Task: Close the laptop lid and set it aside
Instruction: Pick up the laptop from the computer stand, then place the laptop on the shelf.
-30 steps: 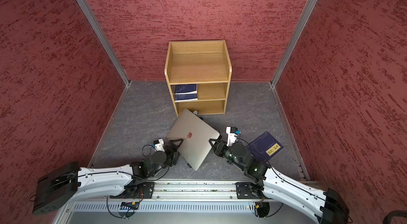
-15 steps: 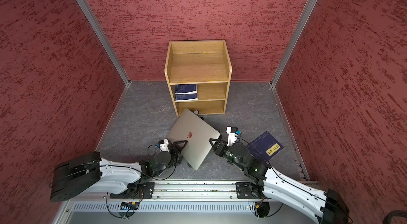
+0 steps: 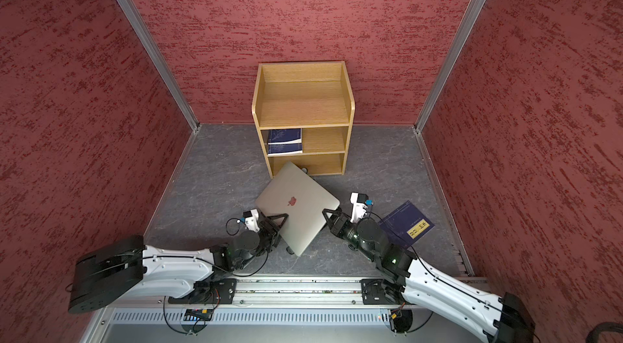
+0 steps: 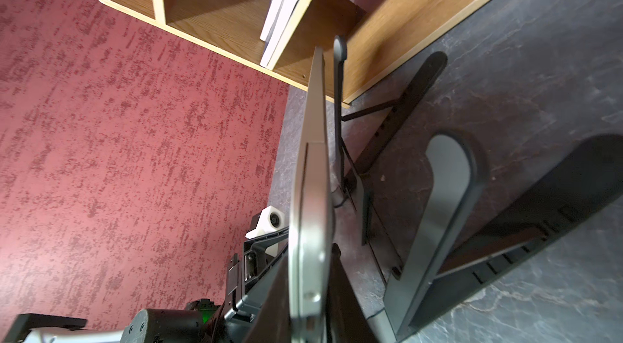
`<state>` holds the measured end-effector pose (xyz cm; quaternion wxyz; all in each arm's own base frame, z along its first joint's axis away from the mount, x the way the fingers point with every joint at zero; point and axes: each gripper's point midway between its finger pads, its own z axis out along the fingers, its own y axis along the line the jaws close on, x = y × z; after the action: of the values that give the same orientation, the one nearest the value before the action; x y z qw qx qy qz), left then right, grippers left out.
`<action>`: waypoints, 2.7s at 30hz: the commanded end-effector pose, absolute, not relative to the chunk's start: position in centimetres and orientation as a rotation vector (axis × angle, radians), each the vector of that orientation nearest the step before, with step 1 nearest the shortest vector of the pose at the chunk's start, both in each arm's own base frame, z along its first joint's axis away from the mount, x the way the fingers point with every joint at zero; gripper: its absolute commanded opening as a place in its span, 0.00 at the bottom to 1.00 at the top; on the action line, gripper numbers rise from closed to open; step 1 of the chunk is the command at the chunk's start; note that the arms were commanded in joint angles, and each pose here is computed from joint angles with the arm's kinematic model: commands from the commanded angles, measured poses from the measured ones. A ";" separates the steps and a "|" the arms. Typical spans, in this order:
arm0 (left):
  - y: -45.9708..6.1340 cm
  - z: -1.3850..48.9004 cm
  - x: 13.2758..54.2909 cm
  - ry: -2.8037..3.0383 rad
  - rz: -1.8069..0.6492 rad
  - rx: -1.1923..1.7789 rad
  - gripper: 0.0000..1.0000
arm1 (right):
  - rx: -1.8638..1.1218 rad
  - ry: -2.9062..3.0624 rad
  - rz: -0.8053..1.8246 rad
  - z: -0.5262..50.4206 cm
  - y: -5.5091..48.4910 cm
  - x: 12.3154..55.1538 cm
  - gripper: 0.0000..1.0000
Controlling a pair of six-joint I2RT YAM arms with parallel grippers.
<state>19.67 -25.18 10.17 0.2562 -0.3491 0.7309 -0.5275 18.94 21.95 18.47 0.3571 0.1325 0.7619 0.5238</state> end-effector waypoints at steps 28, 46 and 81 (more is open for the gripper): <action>-27.0 21.1 16.9 1.788 -1.516 -0.590 0.47 | 0.252 1.706 1.579 26.1 22.1 17.8 0.00; -27.6 20.8 15.2 1.822 -1.535 -0.571 0.41 | 0.304 1.838 1.611 24.2 22.2 16.8 0.00; -32.4 34.7 14.5 1.671 -1.544 -0.029 0.37 | 0.275 1.529 1.575 32.6 16.3 15.2 0.00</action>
<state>15.37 -31.16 30.56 0.4313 -0.0533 0.6992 -0.5676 16.12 15.59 32.24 0.4385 0.1602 0.6056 0.6445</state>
